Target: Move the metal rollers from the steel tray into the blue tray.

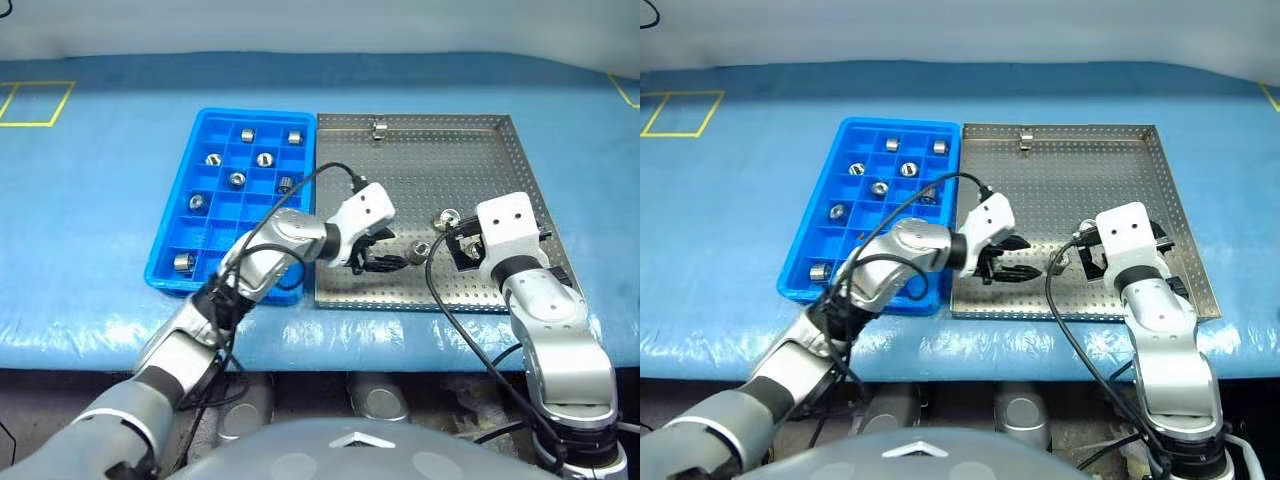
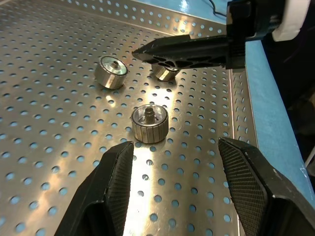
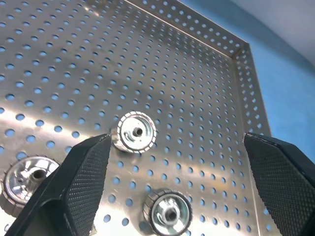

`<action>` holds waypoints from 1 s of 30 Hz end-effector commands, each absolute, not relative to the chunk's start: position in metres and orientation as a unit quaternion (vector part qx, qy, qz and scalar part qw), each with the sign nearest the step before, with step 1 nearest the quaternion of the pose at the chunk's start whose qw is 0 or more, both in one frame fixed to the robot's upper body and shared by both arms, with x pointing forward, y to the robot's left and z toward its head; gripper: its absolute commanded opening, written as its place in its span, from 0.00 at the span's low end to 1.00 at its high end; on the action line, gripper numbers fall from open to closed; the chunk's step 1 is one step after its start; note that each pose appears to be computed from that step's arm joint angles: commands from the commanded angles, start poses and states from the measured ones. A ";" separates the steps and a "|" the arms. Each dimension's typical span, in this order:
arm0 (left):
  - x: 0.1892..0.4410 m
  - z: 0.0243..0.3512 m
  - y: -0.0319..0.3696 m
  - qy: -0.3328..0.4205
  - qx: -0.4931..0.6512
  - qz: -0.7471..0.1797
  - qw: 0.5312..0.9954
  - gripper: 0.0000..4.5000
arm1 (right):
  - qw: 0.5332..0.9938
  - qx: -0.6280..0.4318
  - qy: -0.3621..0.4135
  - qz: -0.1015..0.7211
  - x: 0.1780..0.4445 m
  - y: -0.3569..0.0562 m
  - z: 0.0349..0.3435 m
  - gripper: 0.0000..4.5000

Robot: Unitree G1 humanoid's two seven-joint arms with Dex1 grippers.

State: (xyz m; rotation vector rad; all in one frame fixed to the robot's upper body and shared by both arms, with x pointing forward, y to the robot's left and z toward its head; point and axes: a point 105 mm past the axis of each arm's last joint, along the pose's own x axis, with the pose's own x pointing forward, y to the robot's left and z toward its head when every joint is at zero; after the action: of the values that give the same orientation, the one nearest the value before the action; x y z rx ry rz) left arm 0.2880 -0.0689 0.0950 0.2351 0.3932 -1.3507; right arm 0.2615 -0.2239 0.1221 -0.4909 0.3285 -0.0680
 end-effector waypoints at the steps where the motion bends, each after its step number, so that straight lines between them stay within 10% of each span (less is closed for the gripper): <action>1: 0.298 0.094 -0.082 0.167 0.133 -0.607 0.765 0.66 | 0.958 -0.248 0.135 -0.060 0.254 -0.228 0.139 1.00; 18: 0.317 0.058 -0.086 0.206 0.176 -0.567 0.778 0.66 | 0.959 -0.252 0.106 -0.074 0.250 -0.229 0.149 1.00; 23: 0.323 0.052 -0.075 0.211 0.207 -0.549 0.782 0.32 | 0.961 -0.250 0.096 -0.070 0.256 -0.227 0.151 1.00; 30: 0.328 0.055 -0.070 0.202 0.198 -0.541 0.792 0.32 | 0.962 -0.250 0.094 -0.064 0.260 -0.225 0.150 1.00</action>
State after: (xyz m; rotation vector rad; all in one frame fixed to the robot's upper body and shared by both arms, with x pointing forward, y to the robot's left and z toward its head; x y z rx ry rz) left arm 0.3252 -0.0812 0.0666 0.4349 0.3854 -1.1946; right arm 0.2589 -0.2250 0.1391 -0.4949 0.2419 -0.1153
